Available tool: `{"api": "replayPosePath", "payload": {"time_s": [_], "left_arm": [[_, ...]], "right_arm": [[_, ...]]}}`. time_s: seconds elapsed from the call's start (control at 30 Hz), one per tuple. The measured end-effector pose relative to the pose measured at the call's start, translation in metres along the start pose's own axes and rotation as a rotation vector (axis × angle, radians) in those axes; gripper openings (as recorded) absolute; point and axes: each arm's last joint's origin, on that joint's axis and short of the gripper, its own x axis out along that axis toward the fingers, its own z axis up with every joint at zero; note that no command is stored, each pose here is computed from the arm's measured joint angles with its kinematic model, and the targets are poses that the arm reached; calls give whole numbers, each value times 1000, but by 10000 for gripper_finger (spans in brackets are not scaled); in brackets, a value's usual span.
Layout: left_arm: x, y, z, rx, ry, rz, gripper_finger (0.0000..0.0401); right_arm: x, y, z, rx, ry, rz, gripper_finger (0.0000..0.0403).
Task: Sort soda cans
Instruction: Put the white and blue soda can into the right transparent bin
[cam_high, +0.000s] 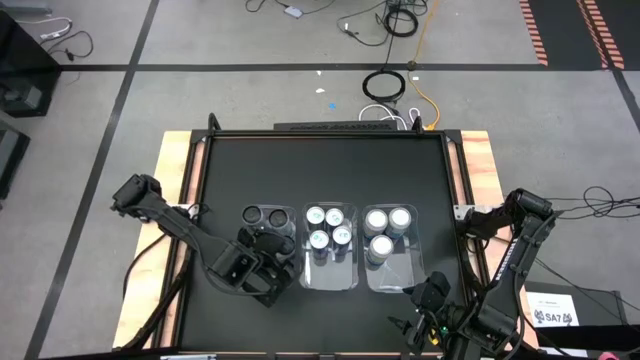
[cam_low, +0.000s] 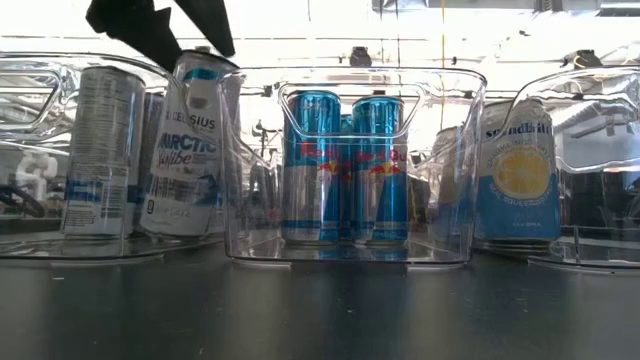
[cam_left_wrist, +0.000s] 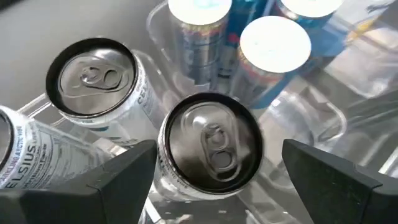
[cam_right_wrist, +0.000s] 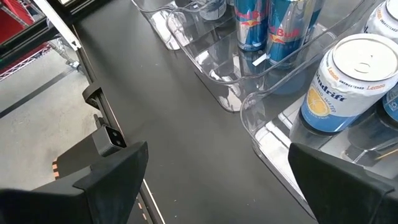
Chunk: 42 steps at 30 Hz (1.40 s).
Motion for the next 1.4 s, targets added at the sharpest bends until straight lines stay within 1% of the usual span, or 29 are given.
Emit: {"api": "replayPosePath", "payload": {"time_s": [0.1, 0.27, 0.57, 0.67, 0.73, 0.9, 1.03, 1.23, 1.33, 1.4], "left_arm": [[-8, 3, 6, -1, -1, -9, 357], [-25, 15, 15, 5, 3, 6, 357], [-56, 38, 33, -66, -27, -86, 357], [-68, 43, 36, -90, -38, -141, 357], [-76, 44, 35, -100, -44, -184, 357], [-92, 40, 24, -81, -45, -275, 357], [-100, 30, 8, -42, -40, -328, 357], [-106, 7, -17, 1, -76, -407, 357], [-106, -5, -27, 28, -83, -451, 357], [-105, -13, -34, 37, -87, -476, 357]], "right_arm": [[0, 0, 0, 3, 0, 4, 381], [0, 2, 0, 17, 2, 19, 381], [0, 7, -1, 66, 16, 60, 381], [-1, 8, -4, 58, 107, 60, 381], [-1, 7, -6, 85, 180, 43, 381], [-2, 4, -9, 179, 294, -3, 381], [-11, 1, -6, 246, 414, -82, 380], [-43, -7, 15, 307, 414, -212, 380], [-57, -11, 20, 327, 456, -264, 380], [-59, -12, 17, 330, 505, -286, 380]]}}
